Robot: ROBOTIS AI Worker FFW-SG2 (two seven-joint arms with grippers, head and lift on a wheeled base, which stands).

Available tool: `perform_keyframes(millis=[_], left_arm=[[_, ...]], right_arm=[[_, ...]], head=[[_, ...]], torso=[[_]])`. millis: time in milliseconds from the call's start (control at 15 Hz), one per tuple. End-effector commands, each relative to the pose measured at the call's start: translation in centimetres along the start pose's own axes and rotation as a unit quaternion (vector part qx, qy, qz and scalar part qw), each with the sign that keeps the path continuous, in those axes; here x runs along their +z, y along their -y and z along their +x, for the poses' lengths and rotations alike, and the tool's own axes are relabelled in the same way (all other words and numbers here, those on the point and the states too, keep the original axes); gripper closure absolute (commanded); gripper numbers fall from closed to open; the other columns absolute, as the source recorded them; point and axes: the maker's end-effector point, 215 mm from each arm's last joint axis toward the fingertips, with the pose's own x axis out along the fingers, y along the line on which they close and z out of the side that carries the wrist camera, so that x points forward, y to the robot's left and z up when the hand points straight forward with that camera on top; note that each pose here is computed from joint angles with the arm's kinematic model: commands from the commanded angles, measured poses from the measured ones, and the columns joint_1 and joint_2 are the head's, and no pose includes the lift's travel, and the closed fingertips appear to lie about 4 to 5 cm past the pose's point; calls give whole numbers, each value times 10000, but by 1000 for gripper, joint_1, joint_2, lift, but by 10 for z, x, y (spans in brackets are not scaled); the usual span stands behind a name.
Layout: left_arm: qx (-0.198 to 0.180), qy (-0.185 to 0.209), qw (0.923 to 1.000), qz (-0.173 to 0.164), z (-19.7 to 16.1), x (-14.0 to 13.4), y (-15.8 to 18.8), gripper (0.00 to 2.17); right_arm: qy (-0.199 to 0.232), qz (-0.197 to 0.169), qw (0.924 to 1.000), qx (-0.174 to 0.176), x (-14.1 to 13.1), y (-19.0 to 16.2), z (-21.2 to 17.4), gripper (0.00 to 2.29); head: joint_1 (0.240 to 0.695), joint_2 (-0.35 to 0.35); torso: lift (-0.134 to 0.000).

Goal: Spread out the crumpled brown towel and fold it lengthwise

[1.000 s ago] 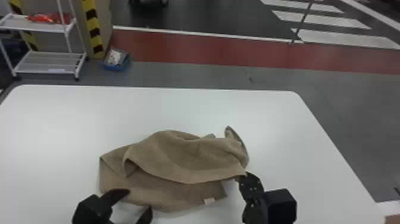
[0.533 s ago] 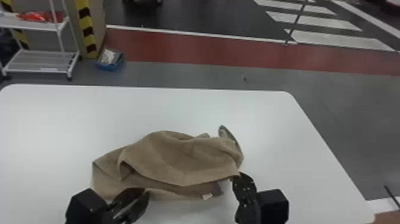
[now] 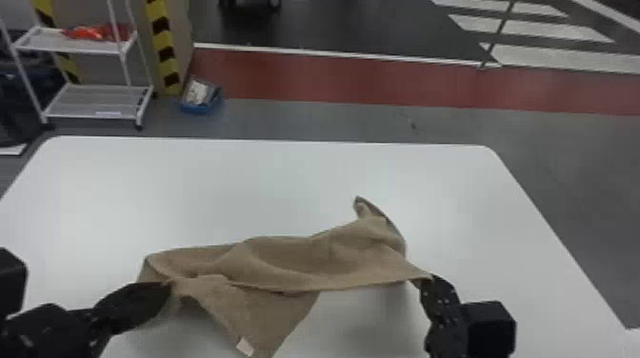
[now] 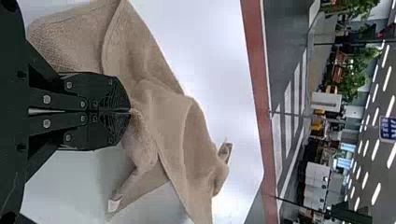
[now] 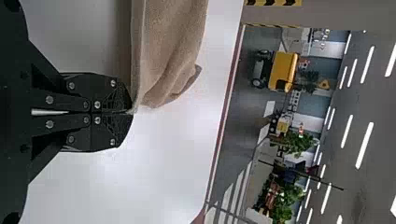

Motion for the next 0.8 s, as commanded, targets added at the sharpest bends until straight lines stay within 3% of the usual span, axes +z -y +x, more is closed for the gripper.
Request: perform_keyframes(millis=[0, 200, 467, 533, 600, 733], left_arm=[[483, 62, 9988, -41, -15, 5, -49, 1831], [846, 39, 9952, -486, -27, 6, -105, 1828], [1431, -148, 9841, -1042, -16, -3, -165, 1730], [1668, -229, 9799, -1067, -13, -10, -173, 1133], [1872, -300, 9765, -1023, -11, -15, -178, 110], [2140, -523, 9714, -889, -11, -28, -180, -2]], right_arm=[[-26, -8, 10000, -32, -2, 3, 0, 1295], [-26, -6, 10000, -54, -2, 6, 0, 1295], [-76, 4, 9999, -118, -6, 11, -1, 1295], [-93, 11, 9999, -111, -7, 10, -2, 1295], [-93, 13, 9999, -101, -7, 9, -2, 1295], [-84, 13, 9999, -90, -6, 8, -2, 1291]], head=[[695, -93], [695, -2], [695, 72], [695, 100], [695, 113], [695, 134]], torso=[[-120], [-120], [-120], [-120], [-120], [-120]])
